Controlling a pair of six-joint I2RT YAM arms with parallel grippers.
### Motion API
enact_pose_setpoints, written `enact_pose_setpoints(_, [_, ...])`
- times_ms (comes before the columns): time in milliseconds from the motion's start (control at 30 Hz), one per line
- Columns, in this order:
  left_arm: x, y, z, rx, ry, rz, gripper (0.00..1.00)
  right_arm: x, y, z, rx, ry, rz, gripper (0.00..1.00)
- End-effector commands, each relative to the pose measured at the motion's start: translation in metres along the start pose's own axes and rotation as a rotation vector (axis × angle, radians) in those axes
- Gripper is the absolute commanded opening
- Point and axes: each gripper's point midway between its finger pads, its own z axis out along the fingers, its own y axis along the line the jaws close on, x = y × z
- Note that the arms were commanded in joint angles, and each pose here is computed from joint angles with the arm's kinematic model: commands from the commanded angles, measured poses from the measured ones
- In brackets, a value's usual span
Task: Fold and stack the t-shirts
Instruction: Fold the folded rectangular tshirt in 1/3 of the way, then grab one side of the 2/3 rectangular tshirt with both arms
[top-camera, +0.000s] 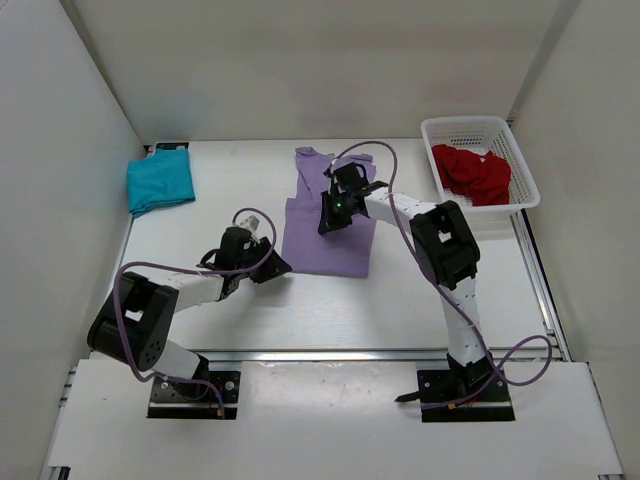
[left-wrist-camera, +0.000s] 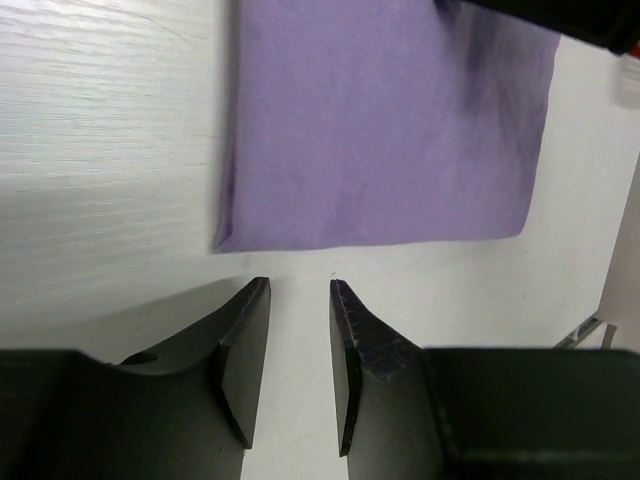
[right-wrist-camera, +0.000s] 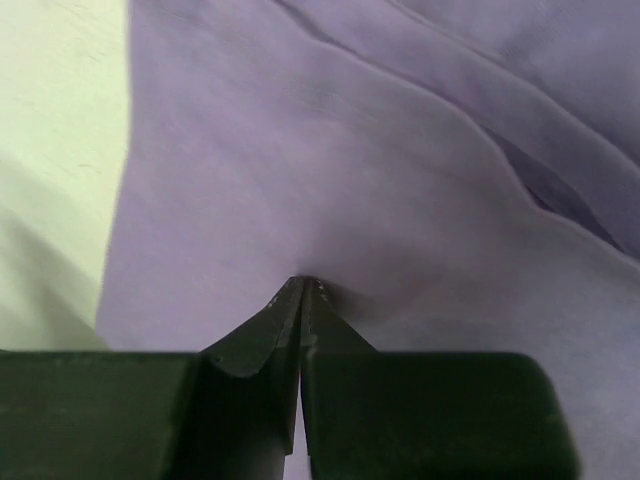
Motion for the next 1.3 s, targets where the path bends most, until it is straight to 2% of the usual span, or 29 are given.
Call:
enact_pose_setpoints(0, [-0.014,0.006,-0.010,-0.021,-0.065,0.014,0.42,-0.024,-0.005,-0.020,-0.023,-0.053,0.028,0.00])
enact_pose_setpoints(67, [-0.016,0.011,-0.008,-0.034,-0.067,0.009,0.44,-0.036,0.010,-0.049,-0.028,-0.137,0.003,0.00])
enact_pose_setpoints(100, [-0.015,0.013,-0.006,-0.032,-0.058,0.001,0.45,-0.022,0.003,-0.052,-0.013,-0.124,0.023,0.00])
enact_pose_setpoints(167, [-0.015,0.020,-0.004,-0.044,-0.052,-0.019,0.47,-0.026,0.013,-0.084,-0.028,-0.217,0.017,0.02])
enact_pose_setpoints(233, [-0.016,0.019,-0.001,-0.046,-0.053,-0.007,0.48,0.002,0.001,-0.094,-0.004,-0.220,0.074,0.11])
enact_pose_setpoints(267, [-0.016,0.021,0.000,-0.054,-0.052,-0.017,0.49,-0.004,0.009,-0.111,-0.019,-0.278,0.073,0.15])
enact_pose_setpoints(333, [-0.017,0.021,0.001,-0.057,-0.056,-0.018,0.48,0.031,-0.013,-0.115,0.026,-0.253,0.118,0.27])
enact_pose_setpoints(367, [-0.018,0.023,0.002,-0.062,-0.058,-0.022,0.49,0.031,-0.013,-0.126,0.026,-0.278,0.128,0.29])
enact_pose_setpoints(400, [-0.019,0.026,0.002,-0.069,-0.057,-0.026,0.48,0.049,-0.023,-0.130,0.043,-0.264,0.150,0.32])
enact_pose_setpoints(567, [-0.016,0.029,0.005,-0.082,-0.056,-0.027,0.49,0.120,-0.064,-0.136,0.082,-0.226,0.265,0.45])
enact_pose_setpoints(700, [-0.011,0.024,0.010,-0.077,-0.040,-0.014,0.48,0.139,-0.056,-0.126,-0.009,-0.182,0.290,0.49])
enact_pose_setpoints(833, [-0.010,0.024,0.013,-0.083,-0.037,-0.019,0.41,0.143,-0.046,-0.115,-0.097,-0.176,0.317,0.51])
enact_pose_setpoints(933, [-0.008,0.025,0.014,-0.087,-0.031,-0.021,0.34,0.144,-0.046,-0.105,-0.097,-0.154,0.321,0.42])
enact_pose_setpoints(1000, [-0.010,0.023,0.015,-0.084,-0.037,-0.021,0.29,0.137,-0.047,-0.101,-0.098,-0.162,0.330,0.27])
enact_pose_setpoints(1100, [-0.014,0.024,0.015,-0.084,-0.044,-0.026,0.12,0.130,-0.050,-0.099,-0.088,-0.189,0.337,0.09])
enact_pose_setpoints(1133, [-0.016,0.021,0.016,-0.084,-0.053,-0.020,0.10,0.126,-0.051,-0.100,-0.094,-0.193,0.334,0.03])
enact_pose_setpoints(1200, [-0.020,0.014,0.012,-0.068,-0.064,-0.015,0.00,0.123,-0.049,-0.102,-0.092,-0.202,0.325,0.00])
enact_pose_setpoints(1267, [-0.015,0.014,0.008,-0.080,-0.053,-0.012,0.00,0.125,-0.045,-0.106,-0.076,-0.202,0.300,0.00])
